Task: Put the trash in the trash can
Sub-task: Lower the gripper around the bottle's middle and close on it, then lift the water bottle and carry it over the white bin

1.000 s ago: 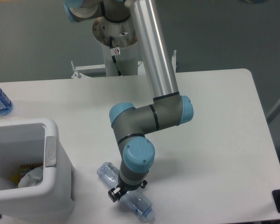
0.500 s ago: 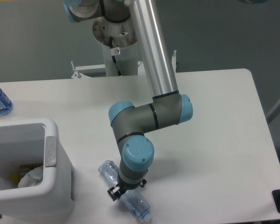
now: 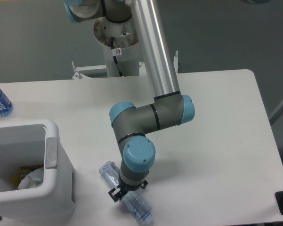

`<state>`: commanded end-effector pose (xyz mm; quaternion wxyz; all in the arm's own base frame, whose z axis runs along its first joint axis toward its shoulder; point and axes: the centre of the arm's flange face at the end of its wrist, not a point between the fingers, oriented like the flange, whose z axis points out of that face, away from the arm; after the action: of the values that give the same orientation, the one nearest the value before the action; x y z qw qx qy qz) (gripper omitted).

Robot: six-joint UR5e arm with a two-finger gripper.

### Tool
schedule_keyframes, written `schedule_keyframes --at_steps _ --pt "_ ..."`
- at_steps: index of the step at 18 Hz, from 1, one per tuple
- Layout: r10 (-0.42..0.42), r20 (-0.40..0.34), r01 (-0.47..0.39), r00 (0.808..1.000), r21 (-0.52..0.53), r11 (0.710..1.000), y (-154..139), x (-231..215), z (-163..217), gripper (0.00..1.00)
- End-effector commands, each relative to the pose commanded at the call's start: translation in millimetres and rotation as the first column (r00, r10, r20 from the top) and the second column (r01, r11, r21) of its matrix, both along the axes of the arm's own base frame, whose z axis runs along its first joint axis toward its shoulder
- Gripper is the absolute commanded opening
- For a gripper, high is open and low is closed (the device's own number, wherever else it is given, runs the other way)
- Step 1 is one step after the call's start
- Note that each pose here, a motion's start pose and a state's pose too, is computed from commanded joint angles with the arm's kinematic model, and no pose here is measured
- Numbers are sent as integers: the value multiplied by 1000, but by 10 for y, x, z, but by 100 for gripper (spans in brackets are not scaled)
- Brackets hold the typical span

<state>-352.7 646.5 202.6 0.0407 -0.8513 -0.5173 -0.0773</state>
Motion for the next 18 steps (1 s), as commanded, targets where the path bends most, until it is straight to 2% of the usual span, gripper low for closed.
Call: schedule_keyframes --at_steps 7,10,13,18 --pt "-11 -37 13 999 44 999 -11 -4 319 61" --pt "-27 -102 38 994 109 993 -3 -27 708 60" --pt "-33 -208 77 978 210 975 -17 -31 1208 60" --pt "-41 -360 148 932 276 950 -52 -96 1803 59"
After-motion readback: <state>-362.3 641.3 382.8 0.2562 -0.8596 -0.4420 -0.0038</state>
